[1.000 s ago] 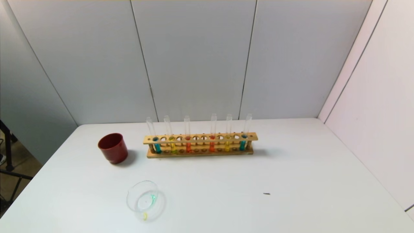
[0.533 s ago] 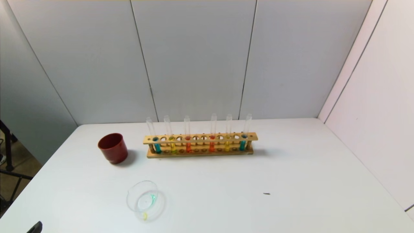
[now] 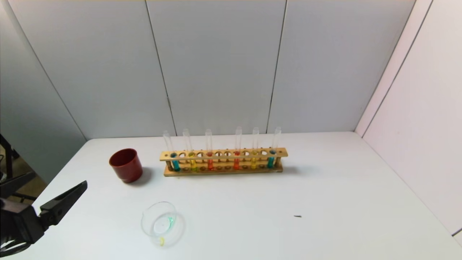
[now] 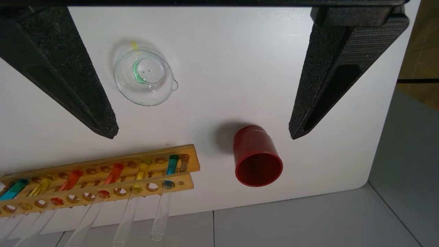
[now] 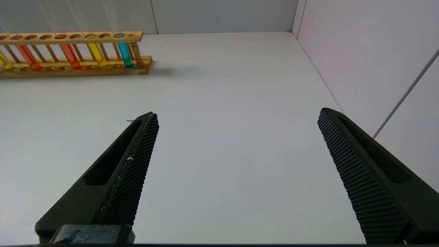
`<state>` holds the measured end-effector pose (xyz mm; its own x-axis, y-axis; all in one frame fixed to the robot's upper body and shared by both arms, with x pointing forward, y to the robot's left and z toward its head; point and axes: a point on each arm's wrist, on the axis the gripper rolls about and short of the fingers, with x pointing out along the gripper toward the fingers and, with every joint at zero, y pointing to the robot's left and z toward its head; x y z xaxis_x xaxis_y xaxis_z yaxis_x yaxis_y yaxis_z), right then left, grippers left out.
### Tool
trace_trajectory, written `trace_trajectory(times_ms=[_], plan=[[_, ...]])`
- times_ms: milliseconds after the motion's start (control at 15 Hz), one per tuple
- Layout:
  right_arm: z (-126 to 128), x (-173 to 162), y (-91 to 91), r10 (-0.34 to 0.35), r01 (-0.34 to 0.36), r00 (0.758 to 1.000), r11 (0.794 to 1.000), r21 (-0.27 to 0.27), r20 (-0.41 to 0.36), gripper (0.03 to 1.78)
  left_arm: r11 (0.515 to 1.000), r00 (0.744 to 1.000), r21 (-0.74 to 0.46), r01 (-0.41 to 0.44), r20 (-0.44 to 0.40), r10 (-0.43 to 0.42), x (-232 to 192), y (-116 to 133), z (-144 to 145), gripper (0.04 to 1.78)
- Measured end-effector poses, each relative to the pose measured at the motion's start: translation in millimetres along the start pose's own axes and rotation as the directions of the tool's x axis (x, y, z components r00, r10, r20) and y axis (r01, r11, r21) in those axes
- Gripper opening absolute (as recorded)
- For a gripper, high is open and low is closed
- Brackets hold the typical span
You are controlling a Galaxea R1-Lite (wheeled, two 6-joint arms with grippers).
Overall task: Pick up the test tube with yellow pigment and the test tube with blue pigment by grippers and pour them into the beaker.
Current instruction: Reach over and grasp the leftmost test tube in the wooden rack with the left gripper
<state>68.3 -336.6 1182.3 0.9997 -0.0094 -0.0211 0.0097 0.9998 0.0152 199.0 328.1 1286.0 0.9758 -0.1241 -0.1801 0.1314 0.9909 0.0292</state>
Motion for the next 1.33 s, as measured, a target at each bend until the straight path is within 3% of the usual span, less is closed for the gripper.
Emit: trace_trajectory(times_ms=[667, 933, 1333], plan=[[0.2, 0.0, 0.0, 0.0, 0.0, 1.0, 1.0, 0.0, 0.001, 1.7, 0.999, 0.999, -0.04, 0.027, -0.026, -0.028, 93.4, -16.9, -4.5, 1.75], [0.0, 0.0, 0.0, 0.0, 0.0, 1.0, 1.0, 0.0, 0.0, 1.7, 0.999, 1.0, -0.038, 0.014, 0.004, -0.014, 129.5, -22.7, -14.2, 1.75], [0.0, 0.0, 0.0, 0.0, 0.0, 1.0, 1.0, 0.0, 0.0, 1.7, 0.998, 1.0, -0.068, -0.007, -0.008, 0.007, 170.4, -52.4, -19.9, 1.75]])
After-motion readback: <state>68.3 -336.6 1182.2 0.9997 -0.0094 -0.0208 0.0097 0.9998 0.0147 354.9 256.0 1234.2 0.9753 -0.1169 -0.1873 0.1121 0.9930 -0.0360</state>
